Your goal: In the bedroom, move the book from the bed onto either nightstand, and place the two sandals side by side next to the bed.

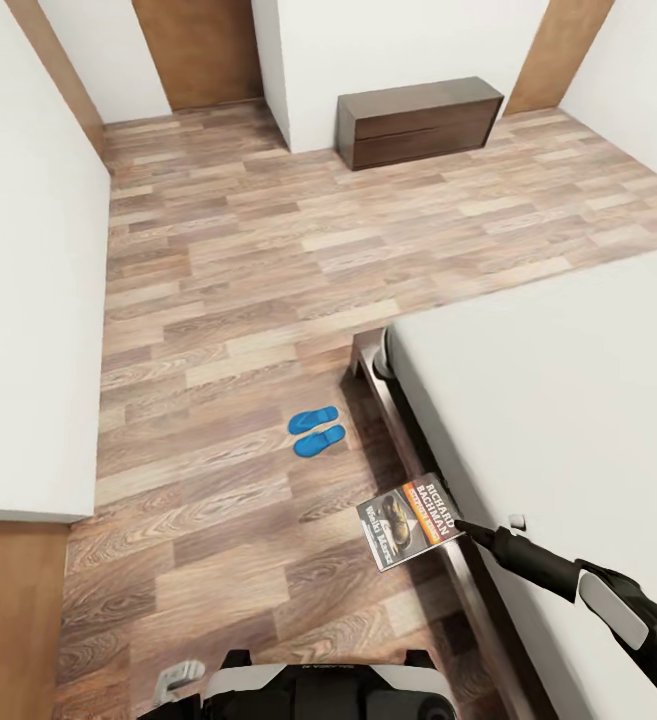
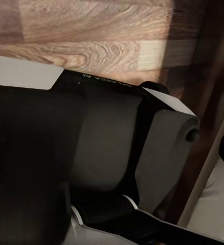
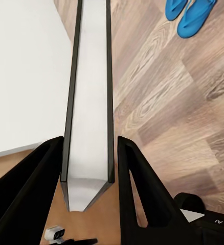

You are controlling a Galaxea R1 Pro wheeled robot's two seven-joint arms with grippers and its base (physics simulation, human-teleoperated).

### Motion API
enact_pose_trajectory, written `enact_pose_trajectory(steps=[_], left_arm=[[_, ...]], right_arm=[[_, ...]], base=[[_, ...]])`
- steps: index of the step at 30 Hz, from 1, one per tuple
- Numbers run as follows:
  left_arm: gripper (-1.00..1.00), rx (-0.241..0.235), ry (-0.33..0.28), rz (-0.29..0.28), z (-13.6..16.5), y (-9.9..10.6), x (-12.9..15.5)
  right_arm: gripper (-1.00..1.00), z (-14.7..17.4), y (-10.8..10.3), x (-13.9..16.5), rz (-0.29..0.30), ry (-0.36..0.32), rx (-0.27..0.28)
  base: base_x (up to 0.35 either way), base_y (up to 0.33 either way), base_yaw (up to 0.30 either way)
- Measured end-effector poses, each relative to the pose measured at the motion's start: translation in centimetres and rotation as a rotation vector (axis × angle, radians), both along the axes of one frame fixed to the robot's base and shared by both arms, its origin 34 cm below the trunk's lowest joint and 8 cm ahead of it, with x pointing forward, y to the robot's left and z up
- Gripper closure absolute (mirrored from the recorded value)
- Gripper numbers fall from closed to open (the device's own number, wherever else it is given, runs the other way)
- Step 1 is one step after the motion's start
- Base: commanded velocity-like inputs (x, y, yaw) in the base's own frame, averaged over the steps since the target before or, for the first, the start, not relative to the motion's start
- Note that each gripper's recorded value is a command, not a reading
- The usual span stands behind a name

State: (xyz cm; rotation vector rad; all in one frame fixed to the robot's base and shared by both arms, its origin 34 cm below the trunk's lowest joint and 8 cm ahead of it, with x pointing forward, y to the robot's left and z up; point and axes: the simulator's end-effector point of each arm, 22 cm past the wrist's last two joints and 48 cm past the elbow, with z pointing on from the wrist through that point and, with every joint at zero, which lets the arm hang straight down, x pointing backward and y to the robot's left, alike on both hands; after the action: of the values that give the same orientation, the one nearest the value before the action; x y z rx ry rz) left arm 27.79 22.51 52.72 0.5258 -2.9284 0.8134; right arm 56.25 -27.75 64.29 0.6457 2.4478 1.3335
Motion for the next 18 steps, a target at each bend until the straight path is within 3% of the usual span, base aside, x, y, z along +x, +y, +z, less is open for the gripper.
enact_pose_trajectory(steps=[18], left_arm=[[-1.0, 0.0, 0.0, 0.0, 0.0, 0.0, -0.02]], right_arm=[[1.0, 0.0, 0.02, 0.0, 0.0, 0.0, 0.0]], base=[[0.0, 0.0, 0.291]])
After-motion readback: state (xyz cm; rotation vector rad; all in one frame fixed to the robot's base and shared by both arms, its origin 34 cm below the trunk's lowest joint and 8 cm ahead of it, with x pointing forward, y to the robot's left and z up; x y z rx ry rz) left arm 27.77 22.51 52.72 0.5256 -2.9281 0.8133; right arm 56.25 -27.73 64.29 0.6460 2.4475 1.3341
